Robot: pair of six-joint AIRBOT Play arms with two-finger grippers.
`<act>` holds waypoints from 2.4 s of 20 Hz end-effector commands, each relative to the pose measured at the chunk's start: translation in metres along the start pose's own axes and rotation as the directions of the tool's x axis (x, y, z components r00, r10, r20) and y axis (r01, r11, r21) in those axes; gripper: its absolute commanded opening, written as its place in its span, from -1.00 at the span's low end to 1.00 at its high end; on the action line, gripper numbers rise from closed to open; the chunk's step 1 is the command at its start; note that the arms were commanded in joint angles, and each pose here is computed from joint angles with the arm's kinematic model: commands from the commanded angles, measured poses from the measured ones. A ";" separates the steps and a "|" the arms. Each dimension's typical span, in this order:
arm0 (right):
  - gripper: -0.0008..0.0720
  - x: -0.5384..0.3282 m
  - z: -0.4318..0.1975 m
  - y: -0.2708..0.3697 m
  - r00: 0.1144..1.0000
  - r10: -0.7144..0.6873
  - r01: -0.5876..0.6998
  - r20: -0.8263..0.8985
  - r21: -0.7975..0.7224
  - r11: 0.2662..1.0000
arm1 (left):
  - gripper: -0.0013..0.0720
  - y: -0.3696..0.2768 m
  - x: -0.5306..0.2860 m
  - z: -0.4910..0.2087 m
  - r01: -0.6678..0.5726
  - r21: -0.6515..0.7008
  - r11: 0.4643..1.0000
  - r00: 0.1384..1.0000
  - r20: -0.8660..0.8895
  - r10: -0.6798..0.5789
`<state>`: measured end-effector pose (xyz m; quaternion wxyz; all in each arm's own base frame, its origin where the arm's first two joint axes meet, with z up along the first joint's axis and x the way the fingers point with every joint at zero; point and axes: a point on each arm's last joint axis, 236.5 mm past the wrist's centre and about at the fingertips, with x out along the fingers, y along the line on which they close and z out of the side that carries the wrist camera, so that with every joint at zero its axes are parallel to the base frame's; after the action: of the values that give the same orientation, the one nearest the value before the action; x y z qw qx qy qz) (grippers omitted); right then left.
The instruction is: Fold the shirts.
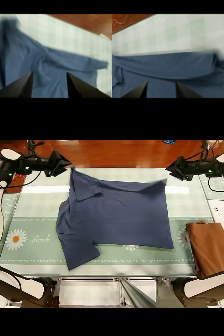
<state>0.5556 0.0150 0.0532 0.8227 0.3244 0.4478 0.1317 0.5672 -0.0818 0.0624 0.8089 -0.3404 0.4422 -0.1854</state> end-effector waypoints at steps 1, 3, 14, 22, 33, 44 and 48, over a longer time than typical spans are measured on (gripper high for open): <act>0.14 -0.040 -0.008 -0.017 0.998 -0.002 0.005 -0.065 0.038 0.999 | 0.42 0.043 -0.044 -0.044 -0.097 -0.042 0.994 0.966 -0.244 0.084; 0.14 -0.086 -0.031 -0.061 0.978 -0.121 0.135 -0.170 0.073 0.988 | 0.42 0.071 -0.089 -0.080 -0.179 -0.035 0.983 0.905 -0.397 0.150; 0.14 -0.123 -0.224 -0.115 0.955 -0.197 0.245 -0.223 0.216 0.945 | 0.42 0.147 -0.148 -0.284 -0.296 -0.413 0.861 0.944 -0.263 0.198; 0.14 -0.120 -0.232 -0.088 0.974 -0.113 0.151 -0.195 0.198 0.968 | 0.42 0.156 -0.103 -0.297 -0.287 -0.471 0.834 0.952 -0.240 0.192; 0.14 -0.126 -0.243 -0.107 0.951 -0.192 0.240 -0.241 0.187 0.953 | -0.91 0.143 -0.071 -0.284 -0.264 -0.342 0.902 0.934 -0.325 0.150; 0.14 -0.109 -0.348 -0.127 0.838 -0.102 0.327 -0.535 0.345 0.880 | -0.91 0.130 -0.075 -0.274 -0.233 -0.321 0.918 0.935 -0.332 0.122; 0.14 -0.091 -0.342 -0.130 0.859 -0.053 0.287 -0.509 0.394 0.873 | -0.90 0.128 -0.074 -0.275 -0.233 -0.317 0.920 0.934 -0.336 0.121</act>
<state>0.2065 0.0065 -0.0971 0.6011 0.4019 0.6907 0.0147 0.2963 -0.0523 -0.0902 0.6701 -0.4049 0.6173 -0.0771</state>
